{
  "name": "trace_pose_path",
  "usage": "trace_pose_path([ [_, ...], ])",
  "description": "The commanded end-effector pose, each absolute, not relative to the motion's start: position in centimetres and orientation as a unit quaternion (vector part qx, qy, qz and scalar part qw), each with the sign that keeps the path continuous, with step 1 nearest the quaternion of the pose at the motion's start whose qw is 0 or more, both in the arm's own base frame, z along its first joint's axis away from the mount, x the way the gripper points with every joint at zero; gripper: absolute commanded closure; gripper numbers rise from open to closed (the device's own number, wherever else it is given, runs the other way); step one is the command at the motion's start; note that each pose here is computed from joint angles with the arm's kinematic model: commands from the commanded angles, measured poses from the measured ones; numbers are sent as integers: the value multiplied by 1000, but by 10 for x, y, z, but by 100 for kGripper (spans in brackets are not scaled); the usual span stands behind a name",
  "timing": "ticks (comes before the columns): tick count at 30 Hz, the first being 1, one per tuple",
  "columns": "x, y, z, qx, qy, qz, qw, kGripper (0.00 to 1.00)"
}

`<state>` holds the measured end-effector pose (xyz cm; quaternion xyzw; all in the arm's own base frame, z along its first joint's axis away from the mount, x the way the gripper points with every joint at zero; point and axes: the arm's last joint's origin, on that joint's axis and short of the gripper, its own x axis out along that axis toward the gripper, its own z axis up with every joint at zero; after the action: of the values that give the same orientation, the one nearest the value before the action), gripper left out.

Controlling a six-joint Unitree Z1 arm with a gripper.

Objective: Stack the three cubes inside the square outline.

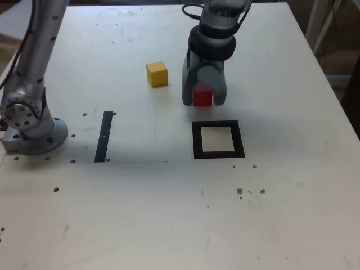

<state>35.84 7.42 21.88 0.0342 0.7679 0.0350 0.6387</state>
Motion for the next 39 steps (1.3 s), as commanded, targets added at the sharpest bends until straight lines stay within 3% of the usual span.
trace_pose_path([
  [1,357,71,226,35,768,34,638,61],
  [8,356,45,239,35,774,30,632,64],
  [19,360,-9,248,50,763,14,645,70],
  [29,363,-34,242,51,766,-3,641,72],
  [39,370,-55,223,54,770,-5,636,72],
])
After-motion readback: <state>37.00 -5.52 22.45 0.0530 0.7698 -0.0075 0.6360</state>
